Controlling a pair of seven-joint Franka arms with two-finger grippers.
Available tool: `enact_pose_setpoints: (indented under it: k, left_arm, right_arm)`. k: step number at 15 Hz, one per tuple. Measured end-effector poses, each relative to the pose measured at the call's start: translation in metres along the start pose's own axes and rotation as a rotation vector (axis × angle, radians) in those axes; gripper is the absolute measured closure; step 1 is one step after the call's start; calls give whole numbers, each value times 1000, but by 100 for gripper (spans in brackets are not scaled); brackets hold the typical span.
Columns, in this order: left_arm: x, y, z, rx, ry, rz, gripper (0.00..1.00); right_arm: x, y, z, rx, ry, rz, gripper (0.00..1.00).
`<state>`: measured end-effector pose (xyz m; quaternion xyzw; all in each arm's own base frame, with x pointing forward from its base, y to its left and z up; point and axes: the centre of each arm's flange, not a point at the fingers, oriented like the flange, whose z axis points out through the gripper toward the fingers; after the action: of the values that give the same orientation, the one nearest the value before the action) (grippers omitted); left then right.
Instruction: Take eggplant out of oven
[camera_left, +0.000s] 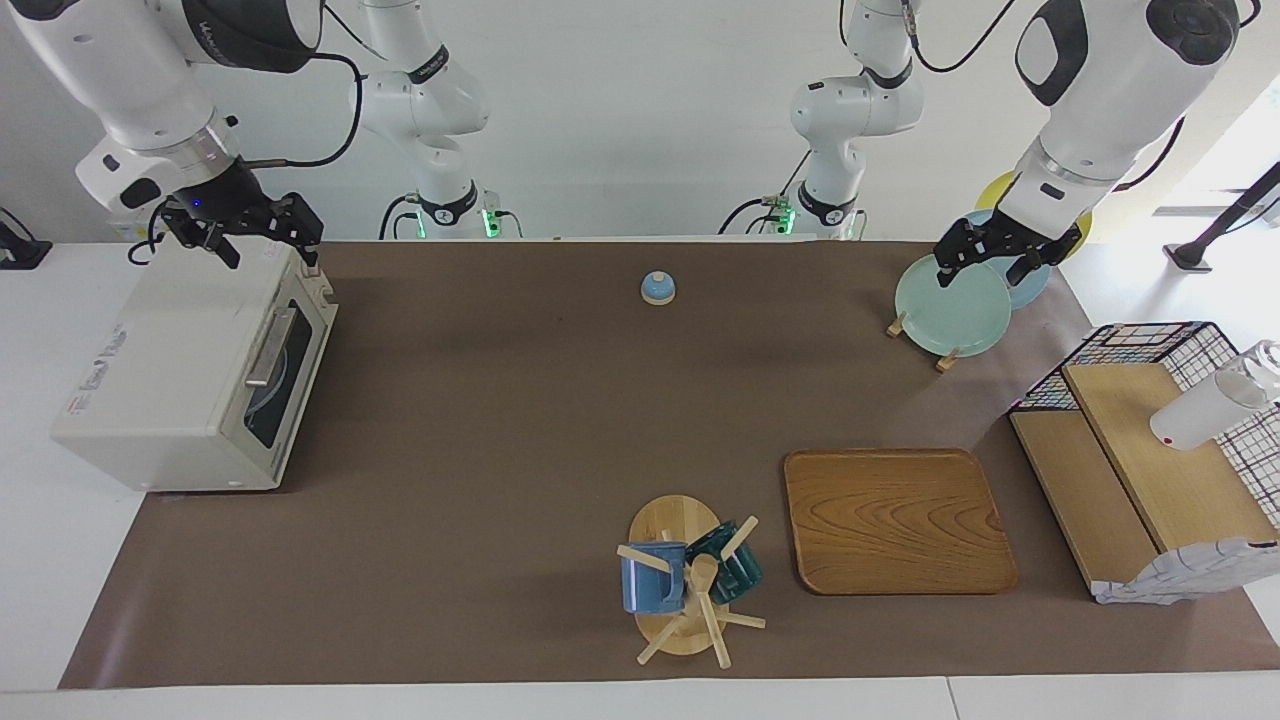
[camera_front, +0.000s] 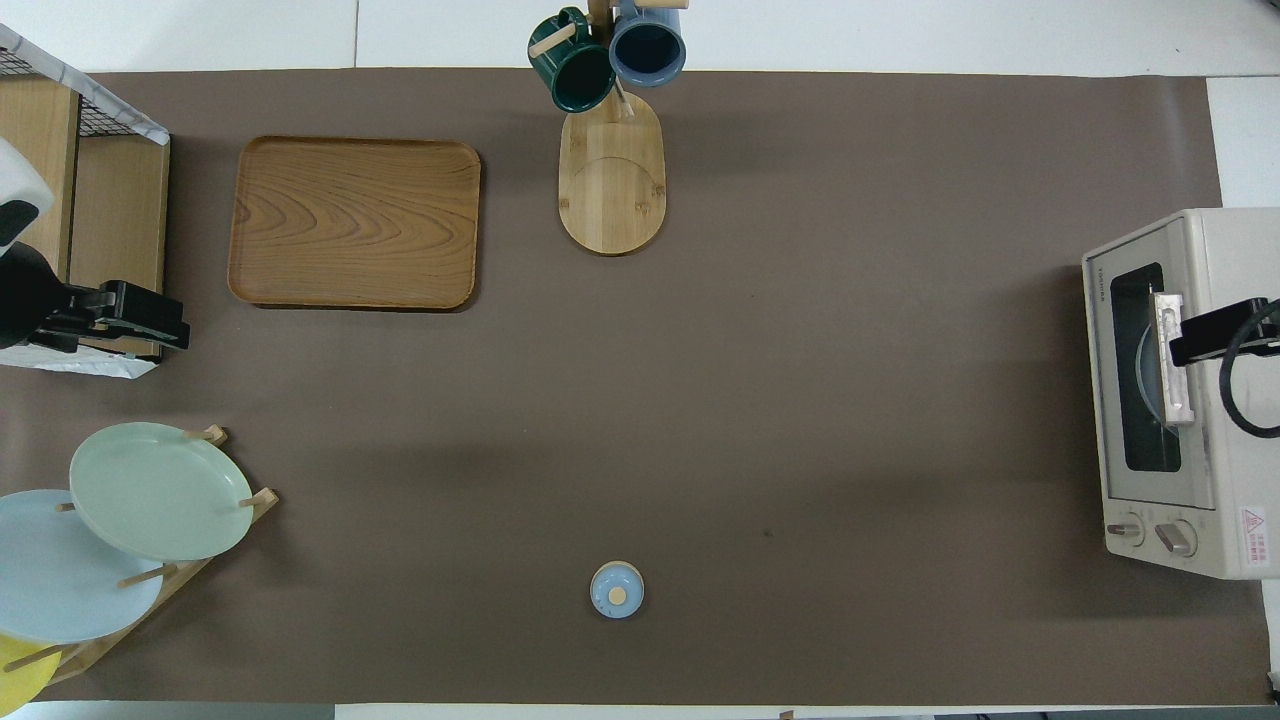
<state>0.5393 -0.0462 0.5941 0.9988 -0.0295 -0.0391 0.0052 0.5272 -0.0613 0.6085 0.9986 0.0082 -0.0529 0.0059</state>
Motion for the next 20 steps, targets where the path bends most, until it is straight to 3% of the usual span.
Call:
enact_pose_setpoints:
  k: [9,12,18,20]
  left_arm:
    - [0,0,0,0,0,0,0]
    - [0,0,0,0,0,0,0]
    - [0,0,0,0,0,0,0]
    - [0,0,0,0,0,0,0]
  right_arm:
    - [-1,10,0,1,6,18,0]
    - [-1,10,1,2,4,16,4]
    - [0,8,9,4,-14,17,64]
    - [1,7,15,3,-12,29,89]
